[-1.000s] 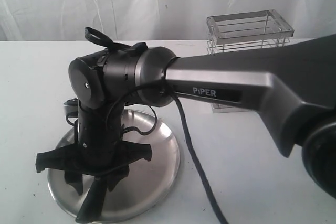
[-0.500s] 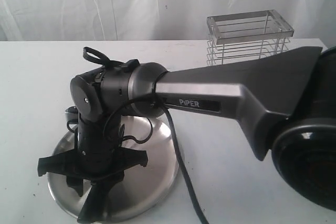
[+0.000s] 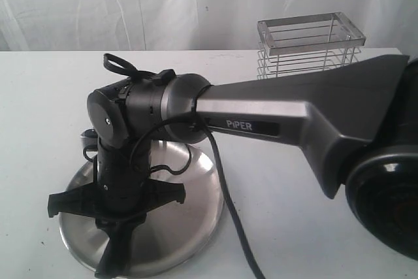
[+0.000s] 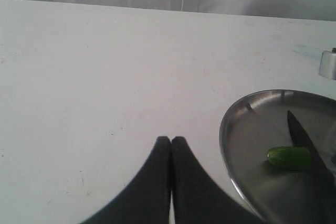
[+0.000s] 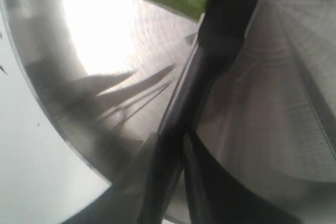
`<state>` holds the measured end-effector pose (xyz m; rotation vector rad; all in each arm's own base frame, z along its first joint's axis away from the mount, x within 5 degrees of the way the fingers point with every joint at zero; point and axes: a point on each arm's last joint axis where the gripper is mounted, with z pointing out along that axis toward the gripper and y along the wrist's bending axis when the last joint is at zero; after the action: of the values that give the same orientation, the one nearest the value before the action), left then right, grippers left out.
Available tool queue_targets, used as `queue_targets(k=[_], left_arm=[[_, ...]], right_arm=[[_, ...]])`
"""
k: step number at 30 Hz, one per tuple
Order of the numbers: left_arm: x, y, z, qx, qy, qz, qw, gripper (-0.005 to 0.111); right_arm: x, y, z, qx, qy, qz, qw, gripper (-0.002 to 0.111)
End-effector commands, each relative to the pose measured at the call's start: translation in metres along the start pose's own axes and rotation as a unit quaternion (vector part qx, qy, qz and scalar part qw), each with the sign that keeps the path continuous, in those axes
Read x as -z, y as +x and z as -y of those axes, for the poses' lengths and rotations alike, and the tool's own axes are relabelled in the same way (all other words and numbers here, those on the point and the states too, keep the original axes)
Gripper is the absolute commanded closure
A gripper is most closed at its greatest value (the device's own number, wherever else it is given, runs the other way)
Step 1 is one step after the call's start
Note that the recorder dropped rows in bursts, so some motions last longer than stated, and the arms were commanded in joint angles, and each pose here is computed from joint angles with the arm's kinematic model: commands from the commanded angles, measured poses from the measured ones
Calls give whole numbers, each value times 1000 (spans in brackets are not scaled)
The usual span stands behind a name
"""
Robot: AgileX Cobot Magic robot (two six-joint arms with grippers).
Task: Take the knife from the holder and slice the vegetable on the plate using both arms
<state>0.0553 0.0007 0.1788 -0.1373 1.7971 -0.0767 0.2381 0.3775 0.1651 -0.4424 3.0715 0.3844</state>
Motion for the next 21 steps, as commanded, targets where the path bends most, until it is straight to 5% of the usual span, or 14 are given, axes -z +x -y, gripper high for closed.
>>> queue_targets(k=[1, 9, 14, 21], left_arm=[[0, 1, 0, 4, 3, 1, 1000, 107], [0, 1, 0, 4, 3, 1, 1000, 107], [0, 1, 0, 4, 3, 1, 1000, 107], [0, 1, 0, 4, 3, 1, 1000, 107]], right_arm=[[15, 2, 7, 38, 49, 3, 998, 104], [19, 0, 4, 40, 31, 18, 999, 94], [15, 0, 1, 43, 11, 15, 999, 54], [2, -5, -4, 29, -19, 29, 999, 50]])
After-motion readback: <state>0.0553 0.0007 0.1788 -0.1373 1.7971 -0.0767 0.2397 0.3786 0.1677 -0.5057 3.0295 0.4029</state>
